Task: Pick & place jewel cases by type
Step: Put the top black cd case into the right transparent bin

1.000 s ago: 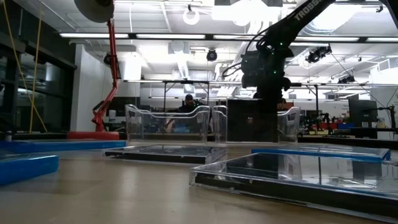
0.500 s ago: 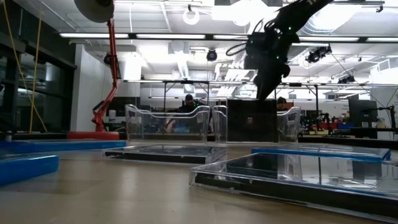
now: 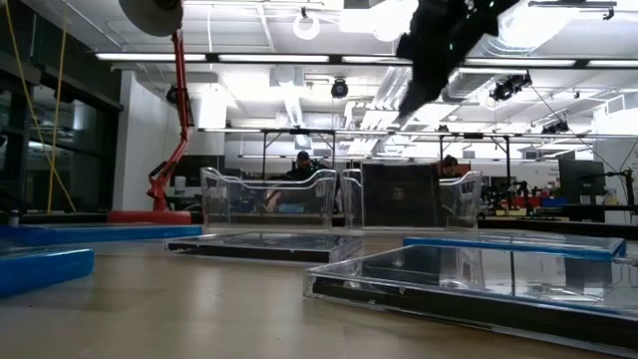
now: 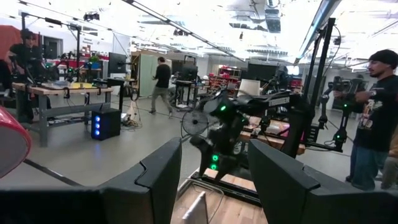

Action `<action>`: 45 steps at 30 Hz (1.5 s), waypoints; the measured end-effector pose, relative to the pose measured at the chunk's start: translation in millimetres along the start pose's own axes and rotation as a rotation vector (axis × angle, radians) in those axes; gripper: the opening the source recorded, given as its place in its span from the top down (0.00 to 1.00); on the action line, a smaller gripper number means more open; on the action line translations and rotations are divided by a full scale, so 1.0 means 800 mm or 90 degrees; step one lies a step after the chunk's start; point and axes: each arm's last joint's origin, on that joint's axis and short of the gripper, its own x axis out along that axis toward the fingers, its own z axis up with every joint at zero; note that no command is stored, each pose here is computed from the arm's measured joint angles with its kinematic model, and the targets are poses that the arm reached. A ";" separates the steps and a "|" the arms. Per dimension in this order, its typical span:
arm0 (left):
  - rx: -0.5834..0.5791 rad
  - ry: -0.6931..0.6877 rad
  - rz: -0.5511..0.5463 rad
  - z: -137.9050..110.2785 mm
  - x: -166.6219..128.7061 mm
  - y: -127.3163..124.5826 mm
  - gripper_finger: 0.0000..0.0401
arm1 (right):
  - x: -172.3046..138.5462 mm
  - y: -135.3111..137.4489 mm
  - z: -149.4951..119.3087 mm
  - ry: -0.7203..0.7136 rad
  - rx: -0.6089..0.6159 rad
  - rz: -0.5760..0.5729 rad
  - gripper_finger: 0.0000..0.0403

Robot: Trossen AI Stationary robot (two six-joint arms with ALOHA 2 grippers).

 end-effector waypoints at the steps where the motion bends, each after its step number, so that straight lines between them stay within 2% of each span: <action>1: 0.000 0.000 0.000 0.000 0.000 0.000 0.55 | -0.005 0.006 0.004 -0.019 0.001 0.003 0.51; 7: 0.007 0.000 0.000 0.000 0.000 0.000 0.55 | -0.028 0.041 0.029 -0.119 0.011 0.031 0.51; 13: 0.001 0.014 0.001 -0.002 0.000 0.000 0.55 | -0.030 0.080 0.043 -0.150 0.043 0.087 0.51; 16: -0.021 0.065 0.002 -0.012 -0.001 0.001 0.55 | -0.024 0.102 0.047 -0.139 0.058 0.125 0.51; 24: -0.117 0.267 0.012 -0.050 0.008 0.005 0.55 | -0.002 0.145 0.051 -0.090 0.100 0.193 0.51; 29: -0.138 0.321 -0.041 -0.060 0.024 0.003 0.55 | 0.014 0.158 0.051 -0.062 0.098 0.209 0.51; 34: -0.150 0.357 -0.065 -0.069 0.036 0.003 0.55 | 0.027 0.161 0.049 -0.039 0.102 0.213 0.51; 45: -0.176 0.386 -0.139 -0.072 0.037 -0.013 0.55 | 0.029 0.162 0.042 0.001 0.101 0.211 0.51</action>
